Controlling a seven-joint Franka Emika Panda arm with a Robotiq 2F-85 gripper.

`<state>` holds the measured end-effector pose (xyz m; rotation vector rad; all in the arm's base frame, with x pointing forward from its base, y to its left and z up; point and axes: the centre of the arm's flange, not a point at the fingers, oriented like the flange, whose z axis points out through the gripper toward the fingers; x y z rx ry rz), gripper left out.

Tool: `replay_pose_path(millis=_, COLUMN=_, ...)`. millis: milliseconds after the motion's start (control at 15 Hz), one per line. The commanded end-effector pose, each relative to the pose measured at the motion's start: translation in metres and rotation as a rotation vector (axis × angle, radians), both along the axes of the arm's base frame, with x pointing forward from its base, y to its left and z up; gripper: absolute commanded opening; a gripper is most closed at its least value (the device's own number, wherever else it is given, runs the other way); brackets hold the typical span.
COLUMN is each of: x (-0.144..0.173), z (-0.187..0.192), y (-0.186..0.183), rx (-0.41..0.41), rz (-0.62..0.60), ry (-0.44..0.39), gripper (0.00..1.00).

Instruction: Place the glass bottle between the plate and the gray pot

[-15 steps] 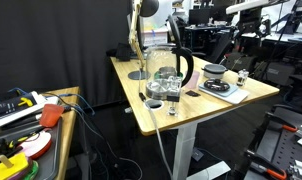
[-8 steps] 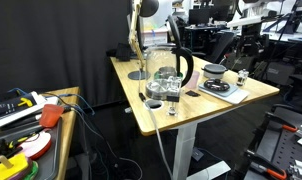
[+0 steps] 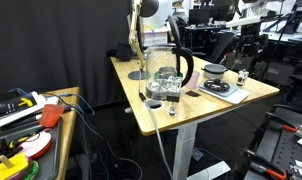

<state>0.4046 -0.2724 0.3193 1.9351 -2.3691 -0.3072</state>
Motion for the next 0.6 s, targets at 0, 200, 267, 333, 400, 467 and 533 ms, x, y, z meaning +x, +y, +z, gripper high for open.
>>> replay_pose_path(millis=0, x=0.004, z=-0.017, y=-0.002, rx=0.037, rz=-0.030, ry=0.014, gripper=1.00)
replay_pose_path(millis=200, x=0.003, z=-0.043, y=-0.008, rx=0.045, rz=-0.065, ry=0.023, gripper=1.00)
replay_pose_path(millis=267, x=0.003, z=-0.051, y=-0.011, rx=0.055, rz=-0.081, ry=0.034, gripper=1.00)
replay_pose_path(millis=333, x=0.002, z=-0.058, y=-0.015, rx=0.057, rz=-0.094, ry=0.039, gripper=1.00)
replay_pose_path(millis=400, x=0.002, z=-0.065, y=-0.018, rx=0.061, rz=-0.108, ry=0.042, gripper=1.00)
replay_pose_path(millis=467, x=0.001, z=-0.070, y=-0.021, rx=0.069, rz=-0.119, ry=0.048, gripper=1.00)
replay_pose_path(millis=533, x=0.000, z=-0.076, y=-0.024, rx=0.071, rz=-0.133, ry=0.053, gripper=1.00)
